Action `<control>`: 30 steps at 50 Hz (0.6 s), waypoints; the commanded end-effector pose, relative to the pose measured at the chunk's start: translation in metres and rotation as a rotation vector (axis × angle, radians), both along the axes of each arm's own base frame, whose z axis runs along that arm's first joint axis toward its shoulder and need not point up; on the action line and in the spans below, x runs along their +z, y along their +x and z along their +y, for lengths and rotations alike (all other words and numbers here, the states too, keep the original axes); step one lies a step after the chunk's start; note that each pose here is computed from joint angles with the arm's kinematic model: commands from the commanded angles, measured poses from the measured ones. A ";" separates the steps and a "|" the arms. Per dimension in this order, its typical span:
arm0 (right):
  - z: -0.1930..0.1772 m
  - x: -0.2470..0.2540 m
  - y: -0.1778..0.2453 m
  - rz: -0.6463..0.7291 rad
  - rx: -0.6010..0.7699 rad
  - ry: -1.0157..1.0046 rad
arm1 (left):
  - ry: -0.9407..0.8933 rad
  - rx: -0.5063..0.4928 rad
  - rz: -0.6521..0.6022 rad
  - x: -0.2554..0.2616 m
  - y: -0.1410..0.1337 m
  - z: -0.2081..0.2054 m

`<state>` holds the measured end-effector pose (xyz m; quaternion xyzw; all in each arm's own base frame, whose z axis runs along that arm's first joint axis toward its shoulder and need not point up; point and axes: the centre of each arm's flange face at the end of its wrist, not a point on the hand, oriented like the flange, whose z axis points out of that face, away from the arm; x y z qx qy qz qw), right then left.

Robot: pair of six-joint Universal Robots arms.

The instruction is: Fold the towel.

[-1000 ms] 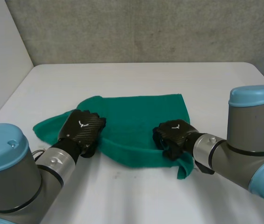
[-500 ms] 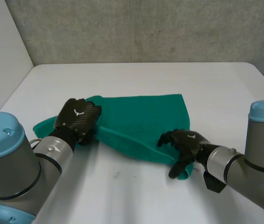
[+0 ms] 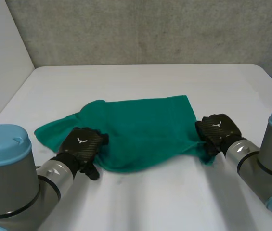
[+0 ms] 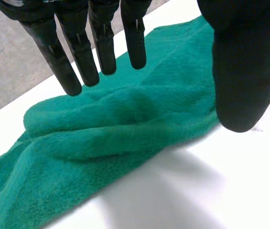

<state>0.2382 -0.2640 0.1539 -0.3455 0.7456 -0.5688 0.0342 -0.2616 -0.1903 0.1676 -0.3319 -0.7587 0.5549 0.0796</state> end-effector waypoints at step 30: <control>-0.014 -0.008 -0.021 0.075 -0.022 -0.011 | -0.019 -0.056 -0.110 -0.007 0.032 -0.140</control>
